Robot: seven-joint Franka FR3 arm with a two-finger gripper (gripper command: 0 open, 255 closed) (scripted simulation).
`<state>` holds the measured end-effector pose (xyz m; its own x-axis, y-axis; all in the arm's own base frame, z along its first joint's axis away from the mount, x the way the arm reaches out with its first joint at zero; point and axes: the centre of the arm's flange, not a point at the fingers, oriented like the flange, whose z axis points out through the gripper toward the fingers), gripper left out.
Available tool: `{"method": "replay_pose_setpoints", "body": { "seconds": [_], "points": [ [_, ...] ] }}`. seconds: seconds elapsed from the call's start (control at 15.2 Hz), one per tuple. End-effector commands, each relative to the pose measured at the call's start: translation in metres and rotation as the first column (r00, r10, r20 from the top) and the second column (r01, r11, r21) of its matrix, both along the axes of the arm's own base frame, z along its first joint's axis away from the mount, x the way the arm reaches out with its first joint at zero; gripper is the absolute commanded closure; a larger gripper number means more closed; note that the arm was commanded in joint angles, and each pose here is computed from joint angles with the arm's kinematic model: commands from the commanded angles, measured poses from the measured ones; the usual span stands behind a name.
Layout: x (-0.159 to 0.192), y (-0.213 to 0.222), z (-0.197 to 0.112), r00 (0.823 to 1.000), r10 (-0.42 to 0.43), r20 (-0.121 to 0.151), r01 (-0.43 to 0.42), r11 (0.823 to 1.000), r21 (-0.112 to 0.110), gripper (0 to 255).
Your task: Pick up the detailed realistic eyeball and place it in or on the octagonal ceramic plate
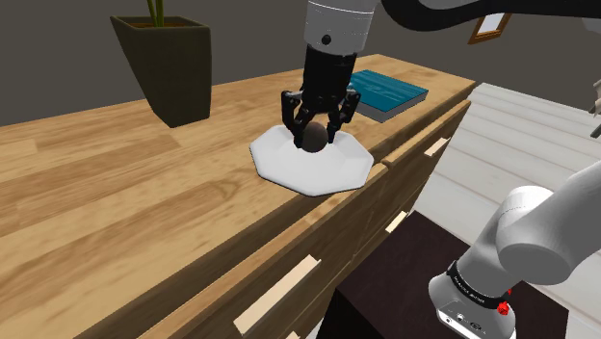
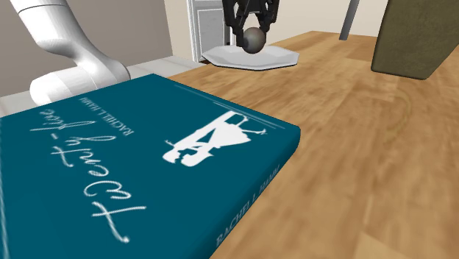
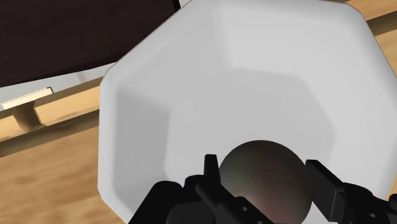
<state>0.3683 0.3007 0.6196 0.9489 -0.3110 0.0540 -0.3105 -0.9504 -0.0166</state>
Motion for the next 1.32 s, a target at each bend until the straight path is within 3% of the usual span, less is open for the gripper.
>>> {"method": "replay_pose_setpoints", "body": {
  "seconds": [0.0, 0.07, 0.13, 0.46, 0.73, 1.25],
  "points": [
    [0.0, 0.0, 0.0, 1.0, 0.0, 0.0, 0.0, 1.0, 0.0, 255],
    [0.0, 0.0, 0.0, 1.0, 0.0, 0.0, 0.0, 1.0, 0.0, 255],
    [0.0, 0.0, 0.0, 1.0, 0.0, 0.0, 0.0, 1.0, 0.0, 0],
    [0.0, 0.0, 0.0, 1.0, 0.0, 0.0, 0.0, 1.0, 0.0, 0],
    [-0.003, 0.0, 0.05, 1.0, 0.0, 0.0, 0.0, 1.0, 0.0, 0],
    [-0.003, 0.0, 0.05, 1.0, 0.0, 0.0, 0.0, 1.0, 0.0, 0]
  ]
}}
